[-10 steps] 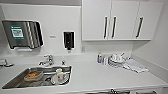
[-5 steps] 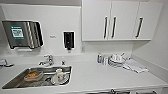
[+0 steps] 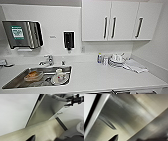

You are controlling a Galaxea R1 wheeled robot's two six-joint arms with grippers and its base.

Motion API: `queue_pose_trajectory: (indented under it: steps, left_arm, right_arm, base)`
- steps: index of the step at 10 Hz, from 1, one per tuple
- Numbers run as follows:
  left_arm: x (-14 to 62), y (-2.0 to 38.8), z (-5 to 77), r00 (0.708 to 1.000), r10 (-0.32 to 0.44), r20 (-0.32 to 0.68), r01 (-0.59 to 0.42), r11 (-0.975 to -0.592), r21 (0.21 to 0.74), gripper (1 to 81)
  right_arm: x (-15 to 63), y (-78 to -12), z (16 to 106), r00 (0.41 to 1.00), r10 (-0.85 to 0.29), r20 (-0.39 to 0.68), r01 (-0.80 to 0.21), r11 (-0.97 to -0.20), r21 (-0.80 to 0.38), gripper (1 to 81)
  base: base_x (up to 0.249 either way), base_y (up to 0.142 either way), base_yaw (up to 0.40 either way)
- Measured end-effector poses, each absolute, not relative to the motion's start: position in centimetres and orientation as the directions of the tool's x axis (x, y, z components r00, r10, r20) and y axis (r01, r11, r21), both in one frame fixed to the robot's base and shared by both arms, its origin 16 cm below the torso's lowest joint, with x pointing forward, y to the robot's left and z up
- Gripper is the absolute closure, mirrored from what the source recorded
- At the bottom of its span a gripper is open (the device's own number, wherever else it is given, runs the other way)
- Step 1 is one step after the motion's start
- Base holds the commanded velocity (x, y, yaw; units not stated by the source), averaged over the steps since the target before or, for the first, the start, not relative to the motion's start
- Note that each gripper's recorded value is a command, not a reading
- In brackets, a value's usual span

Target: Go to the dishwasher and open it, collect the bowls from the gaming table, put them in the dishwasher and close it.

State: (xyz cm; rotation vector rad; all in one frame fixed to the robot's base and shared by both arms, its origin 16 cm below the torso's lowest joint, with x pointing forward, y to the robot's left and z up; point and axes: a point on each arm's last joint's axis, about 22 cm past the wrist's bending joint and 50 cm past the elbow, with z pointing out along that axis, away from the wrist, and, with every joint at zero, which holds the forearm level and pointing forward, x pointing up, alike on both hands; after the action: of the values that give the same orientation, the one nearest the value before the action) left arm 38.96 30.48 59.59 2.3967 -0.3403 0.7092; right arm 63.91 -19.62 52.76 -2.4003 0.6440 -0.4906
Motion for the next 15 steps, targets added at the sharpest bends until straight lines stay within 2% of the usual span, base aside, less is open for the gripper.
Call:
queue_pose_trajectory:
  steps: [15]
  left_arm:
    - [38.94, 30.30, 59.63, 0.823, -0.069, 0.564, -0.397, -0.780, 0.484, 1.0]
  right_arm:
    - [63.70, -19.60, 52.73, 0.815, -0.550, 0.185, -0.330, -0.702, -0.632, 1.0]
  base:
    - [0.000, 0.000, 0.000]
